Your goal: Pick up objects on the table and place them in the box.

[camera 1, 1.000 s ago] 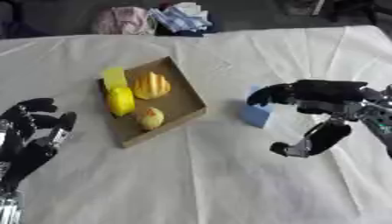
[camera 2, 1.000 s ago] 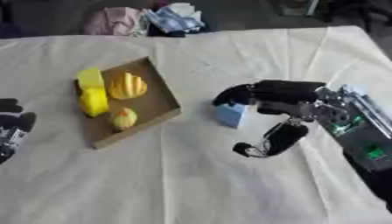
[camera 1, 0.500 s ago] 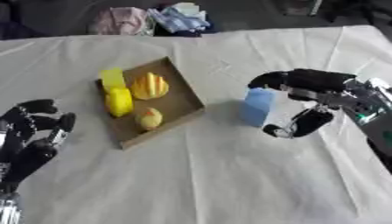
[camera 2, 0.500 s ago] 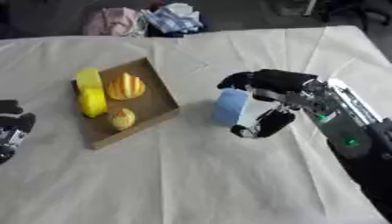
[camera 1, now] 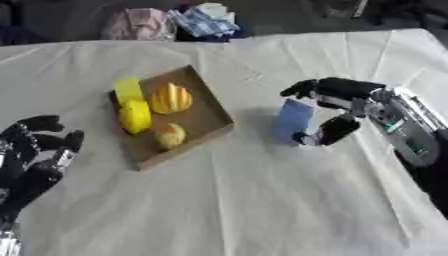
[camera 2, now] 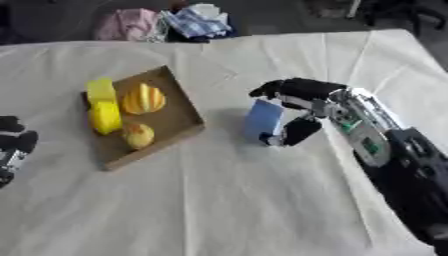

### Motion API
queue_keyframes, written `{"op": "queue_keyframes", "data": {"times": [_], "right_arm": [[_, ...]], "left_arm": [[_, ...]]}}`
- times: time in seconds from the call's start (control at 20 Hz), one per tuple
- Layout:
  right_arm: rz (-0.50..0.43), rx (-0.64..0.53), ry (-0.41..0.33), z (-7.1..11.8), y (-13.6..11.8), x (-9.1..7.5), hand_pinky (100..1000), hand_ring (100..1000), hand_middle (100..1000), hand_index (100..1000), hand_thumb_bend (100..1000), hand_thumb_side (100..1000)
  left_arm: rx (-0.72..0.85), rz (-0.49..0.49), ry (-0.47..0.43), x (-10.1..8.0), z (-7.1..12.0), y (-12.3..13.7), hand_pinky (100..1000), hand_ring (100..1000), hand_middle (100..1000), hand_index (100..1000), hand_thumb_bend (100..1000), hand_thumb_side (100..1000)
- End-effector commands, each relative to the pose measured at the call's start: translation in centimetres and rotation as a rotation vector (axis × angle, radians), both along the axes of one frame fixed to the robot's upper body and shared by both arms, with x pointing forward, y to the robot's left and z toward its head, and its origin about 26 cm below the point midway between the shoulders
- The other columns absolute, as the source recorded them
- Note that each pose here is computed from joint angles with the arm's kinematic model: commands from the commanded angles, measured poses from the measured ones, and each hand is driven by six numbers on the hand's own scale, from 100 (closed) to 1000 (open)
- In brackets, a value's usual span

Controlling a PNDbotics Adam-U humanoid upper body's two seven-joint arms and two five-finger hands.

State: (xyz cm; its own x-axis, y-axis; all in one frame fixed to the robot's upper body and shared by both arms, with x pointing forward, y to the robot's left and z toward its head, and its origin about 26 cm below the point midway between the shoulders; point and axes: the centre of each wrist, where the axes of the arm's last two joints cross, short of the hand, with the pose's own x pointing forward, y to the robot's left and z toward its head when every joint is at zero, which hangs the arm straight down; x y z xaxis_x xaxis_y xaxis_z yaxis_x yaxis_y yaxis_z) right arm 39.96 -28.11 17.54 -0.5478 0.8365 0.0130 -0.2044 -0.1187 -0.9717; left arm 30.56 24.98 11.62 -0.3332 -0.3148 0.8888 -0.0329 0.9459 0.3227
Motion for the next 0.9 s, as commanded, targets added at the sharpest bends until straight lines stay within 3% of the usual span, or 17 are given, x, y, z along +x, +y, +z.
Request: {"op": "queue_keyframes", "data": {"times": [0.05,0.25,0.35,0.6,0.9], "right_arm": [[-0.011,-0.018,-0.048,0.6,-0.3,0.4,772,782,758,913,265,347],[-0.012,-0.004,-0.116,1.0,-0.2,0.4,727,672,563,817,199,237],[-0.005,0.011,-0.149,1.2,-0.1,0.4,710,629,521,789,175,204],[0.066,0.078,-0.221,2.8,1.5,0.3,703,622,514,781,149,189],[0.197,0.102,-0.236,5.6,4.9,0.7,707,626,521,788,136,186]], "left_arm": [[0.013,-0.003,-0.016,0.0,0.5,0.1,688,580,613,730,520,412],[0.014,-0.002,-0.018,0.0,0.5,0.1,688,580,613,730,518,412],[0.013,-0.002,-0.018,0.0,0.5,0.1,689,580,613,731,516,412],[0.012,-0.004,-0.02,0.0,0.6,0.1,689,581,613,730,513,412],[0.009,-0.011,-0.022,0.0,0.6,-0.1,689,581,613,731,511,412]]}}
